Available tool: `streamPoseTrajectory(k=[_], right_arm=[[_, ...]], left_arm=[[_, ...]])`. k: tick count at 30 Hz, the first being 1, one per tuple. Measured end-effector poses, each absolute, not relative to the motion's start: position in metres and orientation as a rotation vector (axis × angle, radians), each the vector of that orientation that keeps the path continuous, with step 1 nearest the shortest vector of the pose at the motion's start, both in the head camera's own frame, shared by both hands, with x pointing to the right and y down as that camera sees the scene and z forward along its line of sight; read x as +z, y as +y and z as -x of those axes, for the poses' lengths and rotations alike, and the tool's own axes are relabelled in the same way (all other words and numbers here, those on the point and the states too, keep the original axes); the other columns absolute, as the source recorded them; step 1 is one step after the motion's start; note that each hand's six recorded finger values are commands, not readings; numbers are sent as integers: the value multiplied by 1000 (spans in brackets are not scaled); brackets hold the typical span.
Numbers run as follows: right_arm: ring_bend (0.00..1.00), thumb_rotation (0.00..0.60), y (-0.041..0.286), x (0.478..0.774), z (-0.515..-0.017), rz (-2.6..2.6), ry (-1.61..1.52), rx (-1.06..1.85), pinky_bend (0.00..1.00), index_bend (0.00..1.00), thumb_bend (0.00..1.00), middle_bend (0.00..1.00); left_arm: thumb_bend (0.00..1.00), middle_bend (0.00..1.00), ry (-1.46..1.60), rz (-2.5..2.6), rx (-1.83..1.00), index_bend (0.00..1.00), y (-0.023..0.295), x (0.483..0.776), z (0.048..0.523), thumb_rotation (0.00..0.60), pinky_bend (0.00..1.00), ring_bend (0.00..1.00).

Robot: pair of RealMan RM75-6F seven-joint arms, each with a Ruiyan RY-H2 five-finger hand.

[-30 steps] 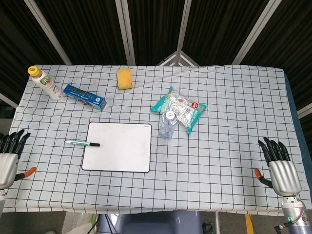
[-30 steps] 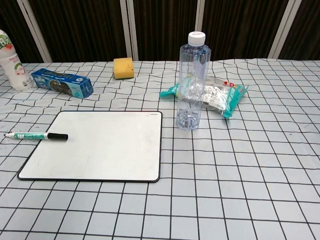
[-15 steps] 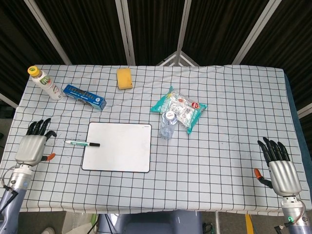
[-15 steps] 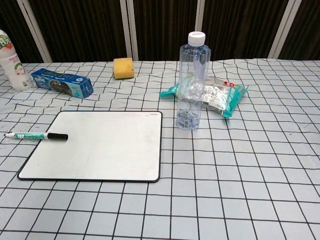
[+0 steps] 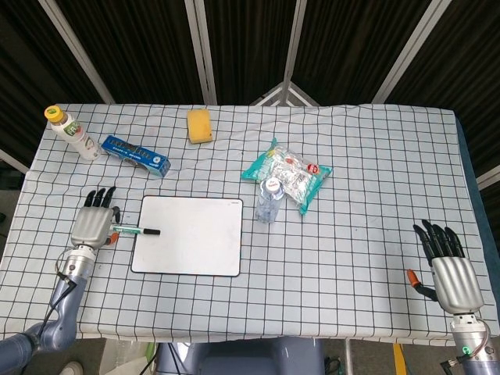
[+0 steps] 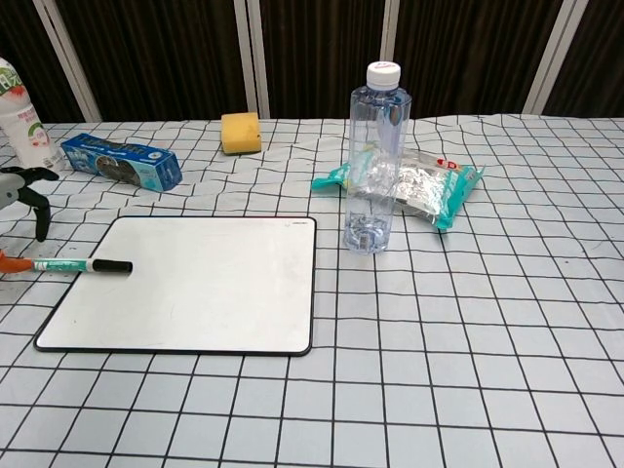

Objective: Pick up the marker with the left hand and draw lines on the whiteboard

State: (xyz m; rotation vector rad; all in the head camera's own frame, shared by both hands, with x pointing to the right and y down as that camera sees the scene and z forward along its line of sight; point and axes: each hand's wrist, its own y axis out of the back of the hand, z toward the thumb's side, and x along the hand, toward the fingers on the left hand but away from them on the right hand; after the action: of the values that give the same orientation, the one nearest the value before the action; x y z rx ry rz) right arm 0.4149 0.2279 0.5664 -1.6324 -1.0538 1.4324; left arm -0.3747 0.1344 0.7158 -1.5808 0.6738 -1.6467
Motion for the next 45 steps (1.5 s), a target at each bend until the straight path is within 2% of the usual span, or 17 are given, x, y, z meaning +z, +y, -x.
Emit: streamPoseTrajectory(k=[20,28,35,45], right_arm=[[0,600,228,567,-415,1639,-1059,1435,0,0,350,0],[0,600,228,567,-416,1641,-1065,1438,0,0,350,0],[0,600,228,566,-416,1642,-1066,1438,0,0,350,0],[0,600,228,566,-415,1642,-1066,1438,0,0,350,0]], left_arm=[[426,1,656,1651,-1652,473,139,737,344,600,0,0],[552,39,669,1664,-1659,600,140,740,339,600,0,0],[575,77,728,1686,-1622,656,141,731,335,600,0,0],[562,102,943,1773,-1489,667,134,696,329,600,31,0]])
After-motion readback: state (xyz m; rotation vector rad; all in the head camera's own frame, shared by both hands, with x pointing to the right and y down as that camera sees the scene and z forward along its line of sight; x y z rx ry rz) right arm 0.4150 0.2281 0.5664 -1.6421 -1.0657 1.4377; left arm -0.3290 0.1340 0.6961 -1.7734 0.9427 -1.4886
